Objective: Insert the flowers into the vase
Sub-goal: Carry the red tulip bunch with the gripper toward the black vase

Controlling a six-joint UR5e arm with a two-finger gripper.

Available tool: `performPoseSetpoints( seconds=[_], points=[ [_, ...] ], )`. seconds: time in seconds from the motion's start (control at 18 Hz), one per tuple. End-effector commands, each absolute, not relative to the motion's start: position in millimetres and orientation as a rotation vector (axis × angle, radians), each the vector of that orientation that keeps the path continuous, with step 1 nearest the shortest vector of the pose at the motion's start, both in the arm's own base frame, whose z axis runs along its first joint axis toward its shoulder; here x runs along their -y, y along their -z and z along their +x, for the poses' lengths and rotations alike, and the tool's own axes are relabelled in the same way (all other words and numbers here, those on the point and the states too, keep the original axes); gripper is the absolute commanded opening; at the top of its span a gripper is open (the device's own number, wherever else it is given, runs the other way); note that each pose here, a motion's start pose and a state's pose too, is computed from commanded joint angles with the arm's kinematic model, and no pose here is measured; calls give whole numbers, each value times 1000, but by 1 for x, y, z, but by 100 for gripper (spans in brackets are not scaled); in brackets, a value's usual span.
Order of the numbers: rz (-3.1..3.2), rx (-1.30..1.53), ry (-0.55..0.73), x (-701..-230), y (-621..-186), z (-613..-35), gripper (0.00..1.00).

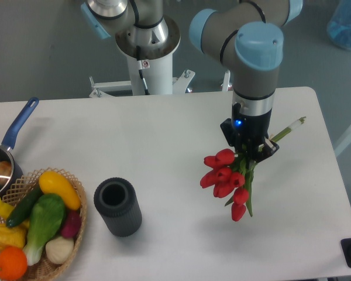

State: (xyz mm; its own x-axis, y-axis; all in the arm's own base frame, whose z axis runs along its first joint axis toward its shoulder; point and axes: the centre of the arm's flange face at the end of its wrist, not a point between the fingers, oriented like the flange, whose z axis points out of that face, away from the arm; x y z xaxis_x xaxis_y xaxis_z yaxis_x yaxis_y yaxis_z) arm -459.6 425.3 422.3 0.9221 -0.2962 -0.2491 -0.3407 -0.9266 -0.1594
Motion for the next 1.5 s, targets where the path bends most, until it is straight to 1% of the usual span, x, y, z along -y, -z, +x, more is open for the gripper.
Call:
performPoseSetpoints(
  seconds=[0.22,0.33,0.44,0.56,0.67,0.78,1.06,1.22,1.33,1.5],
  points=[
    [-2813,-451,-305,-419,-434,-461,0],
    [-2767,-391,-293,-413,-444,-464,0],
    [-2690,-363,-249,-417,-448,-462,0],
    [-2601,-251,-198,-417,-463,-465,0],
    [-2557,-211,-184,-418,-475,-461,0],
    [-2491,-162,-129,-424,-480,-457,0],
    [-2304,-27,-39,-442,-501,-443,0],
    [-2180,-5,7,-453,-513,-433,0],
    [-2133,-22,69,-460,-513,-426,0],
    [-2026,-63,251,-475,-499,-403,0]
  ],
)
